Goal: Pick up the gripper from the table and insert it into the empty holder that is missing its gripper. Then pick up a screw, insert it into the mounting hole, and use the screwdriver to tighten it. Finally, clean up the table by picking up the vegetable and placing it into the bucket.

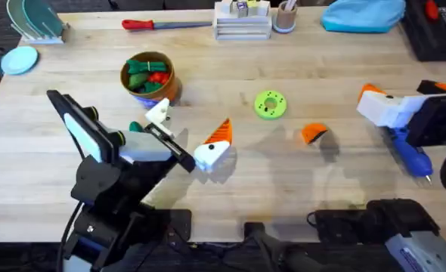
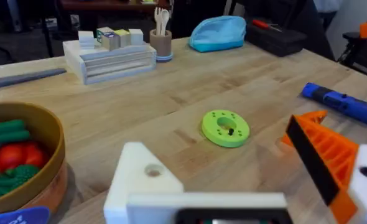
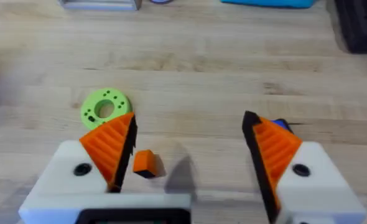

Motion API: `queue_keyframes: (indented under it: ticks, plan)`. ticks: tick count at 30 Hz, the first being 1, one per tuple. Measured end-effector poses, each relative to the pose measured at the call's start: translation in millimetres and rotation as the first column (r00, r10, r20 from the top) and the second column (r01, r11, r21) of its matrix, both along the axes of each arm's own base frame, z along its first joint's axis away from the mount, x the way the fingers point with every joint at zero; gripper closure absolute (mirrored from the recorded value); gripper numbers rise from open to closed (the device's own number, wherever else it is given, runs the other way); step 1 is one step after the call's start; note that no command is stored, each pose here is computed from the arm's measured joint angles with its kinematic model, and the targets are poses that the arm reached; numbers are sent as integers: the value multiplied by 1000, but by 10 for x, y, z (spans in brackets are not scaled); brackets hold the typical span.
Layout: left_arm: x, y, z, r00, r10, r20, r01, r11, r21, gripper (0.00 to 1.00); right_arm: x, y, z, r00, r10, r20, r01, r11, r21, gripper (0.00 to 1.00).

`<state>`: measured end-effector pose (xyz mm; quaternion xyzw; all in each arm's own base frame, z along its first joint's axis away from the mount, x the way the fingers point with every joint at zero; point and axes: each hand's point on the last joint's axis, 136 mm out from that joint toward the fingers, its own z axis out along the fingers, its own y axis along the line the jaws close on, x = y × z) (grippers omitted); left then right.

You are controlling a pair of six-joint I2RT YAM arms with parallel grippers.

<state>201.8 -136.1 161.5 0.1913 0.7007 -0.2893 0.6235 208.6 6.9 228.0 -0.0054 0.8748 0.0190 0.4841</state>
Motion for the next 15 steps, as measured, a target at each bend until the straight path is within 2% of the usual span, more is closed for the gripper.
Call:
queue_keyframes:
  ticks: [4,8,10,15]
  plan:
    - [-1,-1,0,1000,-1,0,1,1000,0,7,-15,50,-57,999,12,-31,-11,999,35,9]
    - [-19,-22,1,1000,-17,0,17,1000,-1,8,-16,235,-323,979,105,-173,-90,991,94,9]
    - [-33,-37,4,1000,-29,0,29,1000,-2,8,-29,347,-472,954,159,-253,-132,984,123,8]
    - [-61,-70,7,999,-54,1,54,999,-4,8,-128,580,-835,858,259,-444,-230,966,120,10]
